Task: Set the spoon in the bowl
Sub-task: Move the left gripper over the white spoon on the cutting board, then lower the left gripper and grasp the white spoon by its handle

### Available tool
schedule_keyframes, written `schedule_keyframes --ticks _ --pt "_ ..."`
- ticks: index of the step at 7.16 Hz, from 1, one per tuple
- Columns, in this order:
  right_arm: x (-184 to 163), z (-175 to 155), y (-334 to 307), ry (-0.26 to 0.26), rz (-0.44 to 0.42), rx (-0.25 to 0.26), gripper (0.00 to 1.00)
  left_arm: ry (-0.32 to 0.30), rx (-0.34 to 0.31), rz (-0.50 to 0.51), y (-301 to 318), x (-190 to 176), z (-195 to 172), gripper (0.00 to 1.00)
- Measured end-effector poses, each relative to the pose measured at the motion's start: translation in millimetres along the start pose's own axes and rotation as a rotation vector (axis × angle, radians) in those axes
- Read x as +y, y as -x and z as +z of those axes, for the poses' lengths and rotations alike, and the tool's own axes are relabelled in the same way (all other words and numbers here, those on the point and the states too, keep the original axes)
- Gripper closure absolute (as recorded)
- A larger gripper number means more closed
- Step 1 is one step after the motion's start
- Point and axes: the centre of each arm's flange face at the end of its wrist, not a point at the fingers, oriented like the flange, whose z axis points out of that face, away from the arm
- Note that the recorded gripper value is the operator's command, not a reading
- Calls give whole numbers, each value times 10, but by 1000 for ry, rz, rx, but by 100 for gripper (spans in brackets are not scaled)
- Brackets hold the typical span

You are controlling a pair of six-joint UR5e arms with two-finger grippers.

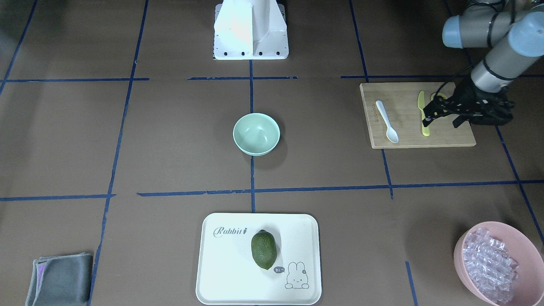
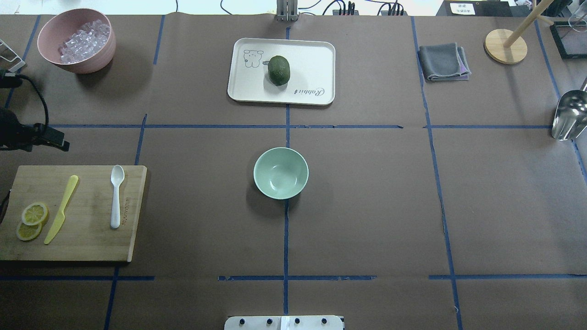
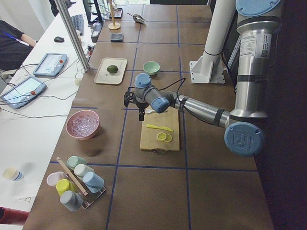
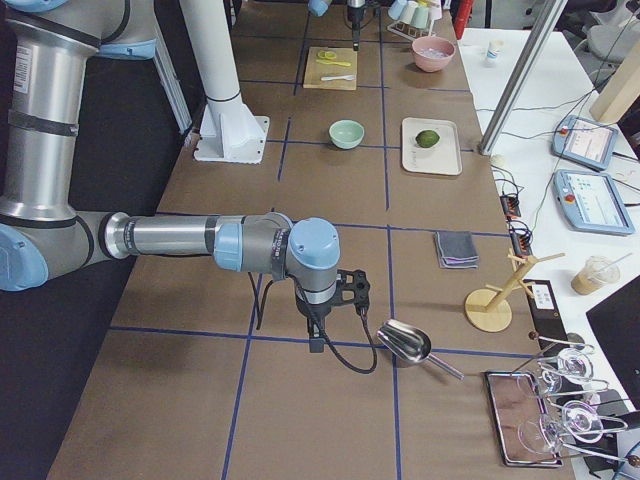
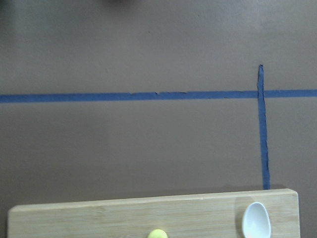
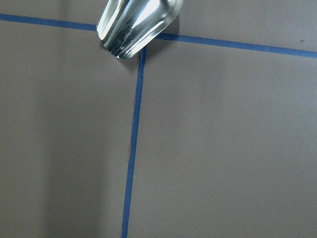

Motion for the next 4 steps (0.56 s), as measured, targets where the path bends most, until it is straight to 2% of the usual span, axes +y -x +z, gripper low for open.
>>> schedule_keyframes --ticks 3,4 --pt "5 1 0 0 -1 0 0 -2 -49 -4 -574 496 449 0" --pt "4 0 2 0 -3 0 0 7 -53 3 -646 584 527 12"
